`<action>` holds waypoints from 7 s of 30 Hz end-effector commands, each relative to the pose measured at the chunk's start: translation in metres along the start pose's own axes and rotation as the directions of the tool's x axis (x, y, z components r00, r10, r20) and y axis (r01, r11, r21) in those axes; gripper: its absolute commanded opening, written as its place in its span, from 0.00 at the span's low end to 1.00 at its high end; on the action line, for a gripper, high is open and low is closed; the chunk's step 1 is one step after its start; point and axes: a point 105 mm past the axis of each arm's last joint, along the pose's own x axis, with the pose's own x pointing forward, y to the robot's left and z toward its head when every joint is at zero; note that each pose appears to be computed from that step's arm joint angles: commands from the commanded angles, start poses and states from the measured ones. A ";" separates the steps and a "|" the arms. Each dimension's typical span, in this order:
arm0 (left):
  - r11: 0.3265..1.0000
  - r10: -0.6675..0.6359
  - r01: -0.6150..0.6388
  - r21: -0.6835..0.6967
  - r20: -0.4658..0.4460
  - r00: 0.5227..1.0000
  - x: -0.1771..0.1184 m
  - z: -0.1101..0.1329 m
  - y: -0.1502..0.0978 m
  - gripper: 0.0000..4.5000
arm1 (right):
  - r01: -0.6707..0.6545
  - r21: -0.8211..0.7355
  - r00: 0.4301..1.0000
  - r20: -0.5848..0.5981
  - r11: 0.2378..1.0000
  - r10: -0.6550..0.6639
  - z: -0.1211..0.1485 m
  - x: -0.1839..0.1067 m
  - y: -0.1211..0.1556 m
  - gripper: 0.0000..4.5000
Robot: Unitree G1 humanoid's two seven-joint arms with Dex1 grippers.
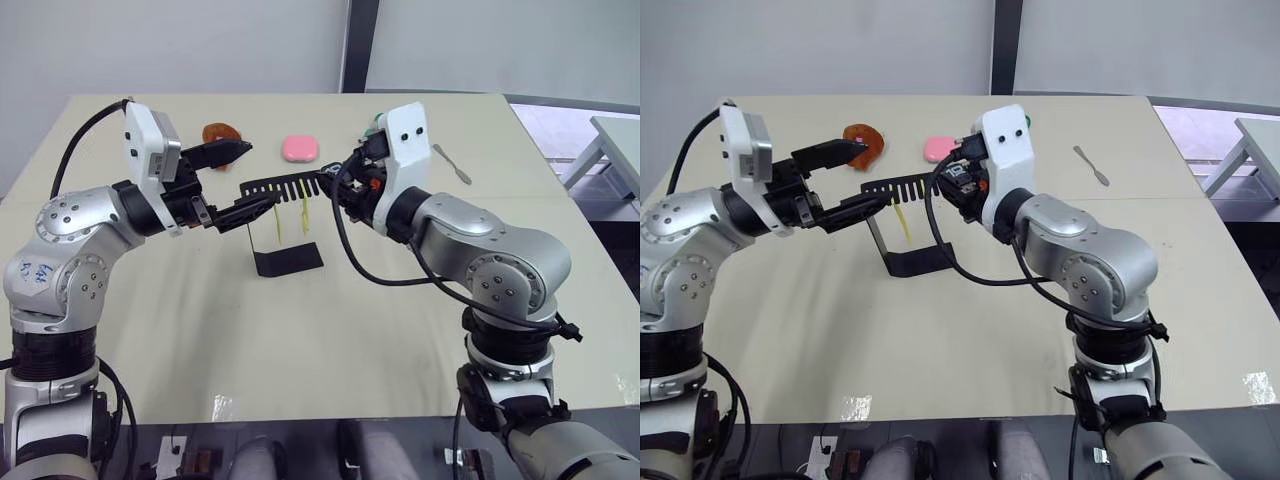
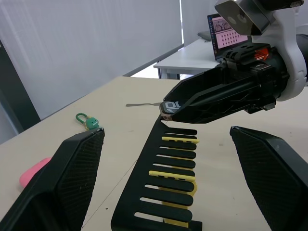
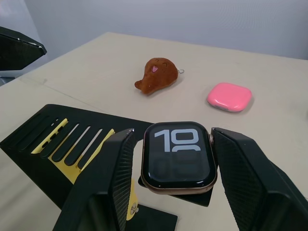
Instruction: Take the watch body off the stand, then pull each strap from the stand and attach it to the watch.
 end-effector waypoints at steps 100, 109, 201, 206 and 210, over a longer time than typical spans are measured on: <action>0.901 0.285 -0.357 -0.248 -0.281 0.916 -0.126 -0.084 -0.041 1.00 | 0.087 0.024 0.990 -0.117 0.996 -0.084 -0.079 -0.238 -0.119 0.99; 0.900 0.367 -0.403 -0.165 -0.209 0.906 -0.066 -0.100 -0.040 1.00 | -0.147 0.039 0.988 -0.042 0.988 0.148 -0.061 -0.199 -0.077 0.99; 0.759 0.643 -0.650 -0.033 -0.115 0.757 0.061 -0.121 -0.023 0.01 | 0.032 -0.011 0.997 0.070 0.999 -0.031 -0.054 -0.054 -0.008 1.00; 0.764 0.640 -0.645 -0.026 -0.096 0.762 0.053 -0.118 -0.028 0.01 | -0.009 -0.036 0.998 0.068 0.999 0.012 -0.052 -0.053 -0.004 1.00; 0.768 0.633 -0.639 -0.032 -0.111 0.766 0.046 -0.123 -0.036 0.01 | -0.050 -0.026 0.997 0.066 0.998 0.052 -0.052 -0.053 -0.001 1.00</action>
